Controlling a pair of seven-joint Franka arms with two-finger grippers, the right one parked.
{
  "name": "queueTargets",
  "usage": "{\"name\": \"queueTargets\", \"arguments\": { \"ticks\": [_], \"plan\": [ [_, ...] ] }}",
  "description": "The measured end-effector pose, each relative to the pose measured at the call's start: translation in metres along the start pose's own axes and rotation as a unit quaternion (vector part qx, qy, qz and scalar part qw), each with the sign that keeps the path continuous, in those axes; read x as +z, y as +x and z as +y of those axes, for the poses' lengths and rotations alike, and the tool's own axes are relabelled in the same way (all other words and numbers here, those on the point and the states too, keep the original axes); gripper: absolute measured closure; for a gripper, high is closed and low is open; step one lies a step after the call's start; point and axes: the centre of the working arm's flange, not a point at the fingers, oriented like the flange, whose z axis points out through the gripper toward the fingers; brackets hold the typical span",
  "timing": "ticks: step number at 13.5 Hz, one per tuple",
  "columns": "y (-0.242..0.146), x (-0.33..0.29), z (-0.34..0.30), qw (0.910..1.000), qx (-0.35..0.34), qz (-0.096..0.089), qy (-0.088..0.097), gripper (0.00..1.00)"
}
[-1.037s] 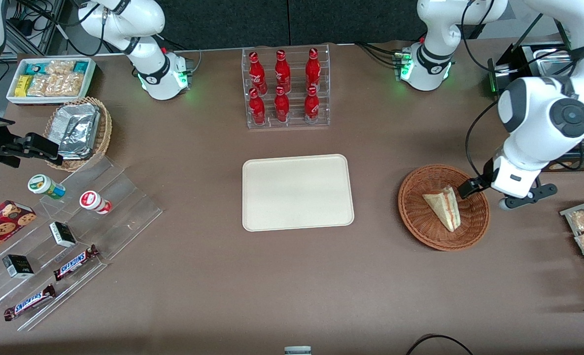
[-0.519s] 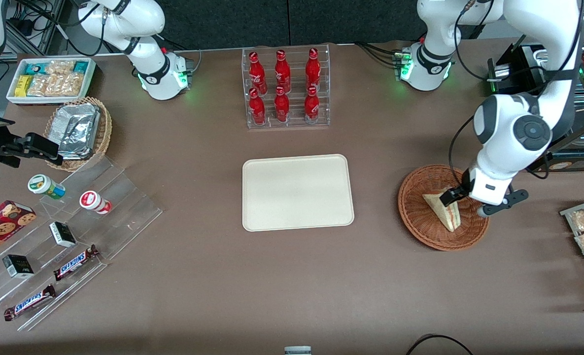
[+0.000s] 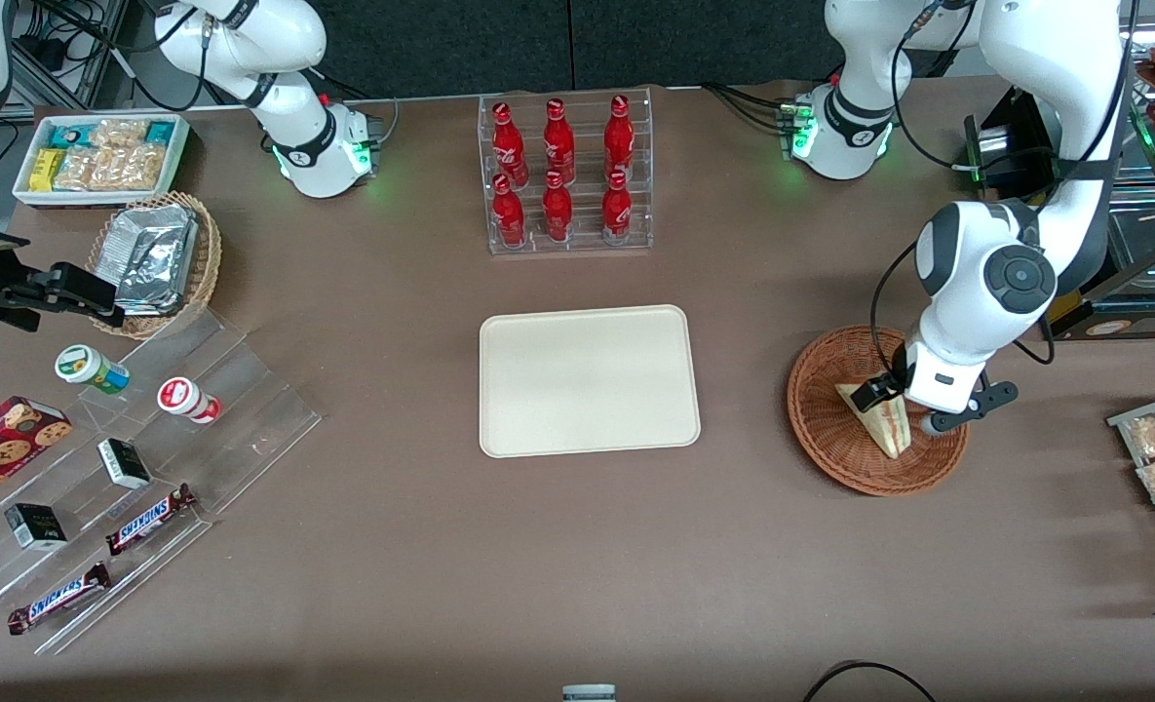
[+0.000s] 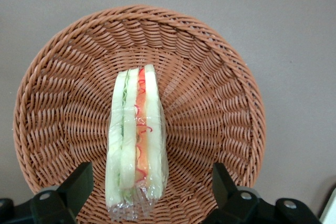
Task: Place sandwich from basket to tray
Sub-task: 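Lower the open left gripper around the wrapped sandwich and close it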
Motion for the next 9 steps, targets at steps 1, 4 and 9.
{"name": "queueTargets", "arguments": {
  "ticks": [1, 4, 9],
  "plan": [
    [-0.001, 0.003, -0.001, 1.0, 0.0, -0.002, 0.001, 0.0],
    [-0.004, 0.014, -0.004, 1.0, -0.001, -0.002, 0.001, 0.0],
    [-0.008, 0.029, -0.008, 0.9999, -0.003, -0.014, 0.008, 0.0]
  ]
}}
